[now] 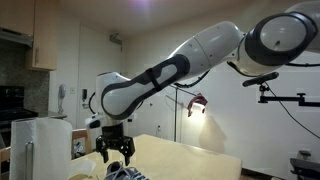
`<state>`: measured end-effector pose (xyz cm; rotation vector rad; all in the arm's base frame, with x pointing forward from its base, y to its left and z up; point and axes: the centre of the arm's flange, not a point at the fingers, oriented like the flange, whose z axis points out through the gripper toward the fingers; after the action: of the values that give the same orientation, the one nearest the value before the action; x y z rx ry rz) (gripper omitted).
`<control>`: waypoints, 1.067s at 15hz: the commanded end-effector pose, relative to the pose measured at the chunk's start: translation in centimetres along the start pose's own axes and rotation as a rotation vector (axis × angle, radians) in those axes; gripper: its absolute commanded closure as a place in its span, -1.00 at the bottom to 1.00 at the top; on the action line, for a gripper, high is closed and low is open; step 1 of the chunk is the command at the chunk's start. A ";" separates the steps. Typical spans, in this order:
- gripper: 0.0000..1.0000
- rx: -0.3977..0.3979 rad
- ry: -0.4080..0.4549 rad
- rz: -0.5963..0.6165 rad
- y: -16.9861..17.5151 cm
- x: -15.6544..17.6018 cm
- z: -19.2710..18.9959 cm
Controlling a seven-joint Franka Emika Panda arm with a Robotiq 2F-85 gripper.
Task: Move the sneaker to the right side of the table
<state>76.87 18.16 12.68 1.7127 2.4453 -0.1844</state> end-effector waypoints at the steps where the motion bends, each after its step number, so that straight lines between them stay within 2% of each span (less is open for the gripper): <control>1: -1.00 -0.026 -0.009 -0.025 1.8 0.9 -1.1; 5: -1.00 -0.049 0.012 -0.006 2.8 2.0 -1.5; 10: -1.00 -0.032 0.020 0.017 3.2 2.2 -0.3; 16: -1.00 -0.008 -0.015 0.024 2.9 3.3 1.8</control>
<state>76.50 20.68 10.77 1.7134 2.4473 -0.1558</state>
